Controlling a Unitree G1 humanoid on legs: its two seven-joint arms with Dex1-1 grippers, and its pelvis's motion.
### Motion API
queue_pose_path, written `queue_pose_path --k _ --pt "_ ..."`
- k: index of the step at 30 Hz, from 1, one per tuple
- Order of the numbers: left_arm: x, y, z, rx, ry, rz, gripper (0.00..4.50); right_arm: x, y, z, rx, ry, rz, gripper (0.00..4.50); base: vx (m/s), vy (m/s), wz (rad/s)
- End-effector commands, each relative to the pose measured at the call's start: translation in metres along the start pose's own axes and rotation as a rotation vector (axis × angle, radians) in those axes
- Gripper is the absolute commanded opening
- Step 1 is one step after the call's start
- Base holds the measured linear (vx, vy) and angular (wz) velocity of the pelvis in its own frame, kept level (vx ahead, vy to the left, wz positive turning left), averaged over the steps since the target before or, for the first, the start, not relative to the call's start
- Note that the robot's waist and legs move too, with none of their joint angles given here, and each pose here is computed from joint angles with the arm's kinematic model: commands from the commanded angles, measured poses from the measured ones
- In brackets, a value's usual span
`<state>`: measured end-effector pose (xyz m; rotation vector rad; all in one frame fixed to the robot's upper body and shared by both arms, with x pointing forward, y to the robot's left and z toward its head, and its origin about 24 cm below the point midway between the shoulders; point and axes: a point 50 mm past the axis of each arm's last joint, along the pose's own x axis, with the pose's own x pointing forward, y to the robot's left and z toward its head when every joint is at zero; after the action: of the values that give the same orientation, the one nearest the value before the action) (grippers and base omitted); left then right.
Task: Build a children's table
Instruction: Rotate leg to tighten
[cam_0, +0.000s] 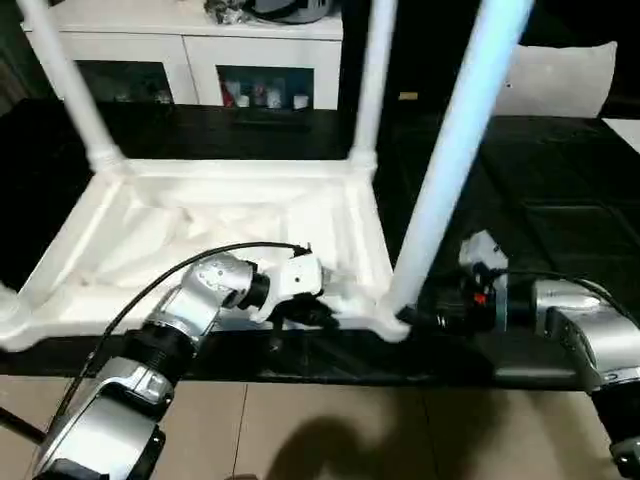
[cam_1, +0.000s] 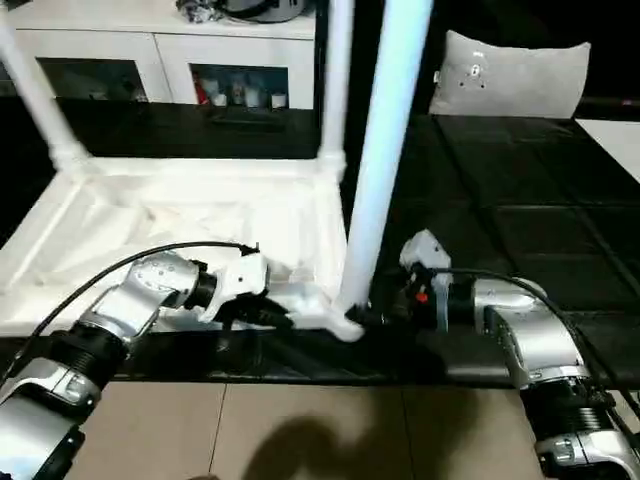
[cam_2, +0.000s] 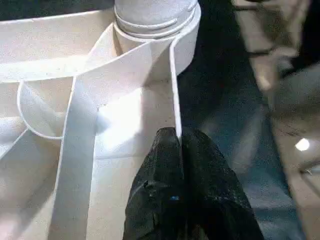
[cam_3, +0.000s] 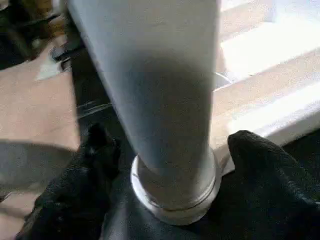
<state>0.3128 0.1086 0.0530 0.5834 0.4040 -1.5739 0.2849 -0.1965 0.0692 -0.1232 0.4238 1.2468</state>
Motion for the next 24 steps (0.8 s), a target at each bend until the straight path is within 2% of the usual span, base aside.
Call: queue_pose_path --k 1,4,6,10,11,17,20,21,24 --pt "0.007 -0.009 0.000 0.046 0.042 -0.106 0.00 0.001 0.004 0.003 -0.042 0.012 0.053 3.41 0.000 0.000 0.00" --pt "0.006 -0.010 -0.001 0.059 0.051 -0.135 0.00 0.004 0.008 0.001 -0.046 0.016 0.108 3.39 0.000 0.000 0.00" --pt "0.007 -0.010 0.000 0.061 0.051 -0.138 0.00 0.005 0.009 0.000 -0.048 0.013 0.123 3.01 0.000 0.000 0.00" --pt "0.007 -0.011 0.000 0.062 0.049 -0.141 0.00 0.007 0.012 0.001 -0.031 0.001 0.170 2.85 0.000 0.000 0.00" --pt "0.007 -0.011 0.000 0.062 0.048 -0.141 0.00 0.007 0.013 0.001 -0.028 0.000 0.178 2.57 0.000 0.000 0.00" --pt "0.007 -0.009 0.000 0.019 0.019 -0.105 0.00 0.008 0.016 0.000 0.003 -0.022 0.196 2.25 0.000 0.000 0.00" --pt "0.009 -0.004 0.005 -0.055 -0.042 -0.028 0.00 0.012 0.018 0.004 0.074 -0.083 0.148 2.12 0.000 0.000 0.00" --pt "0.012 -0.001 0.006 -0.098 -0.052 0.020 0.00 0.017 0.016 0.004 0.114 -0.100 0.073 2.07 0.000 0.000 0.00" --pt "0.017 0.003 0.010 -0.156 -0.086 0.092 0.00 0.027 0.006 0.002 0.164 -0.082 -0.095 2.06 0.000 0.000 0.00"
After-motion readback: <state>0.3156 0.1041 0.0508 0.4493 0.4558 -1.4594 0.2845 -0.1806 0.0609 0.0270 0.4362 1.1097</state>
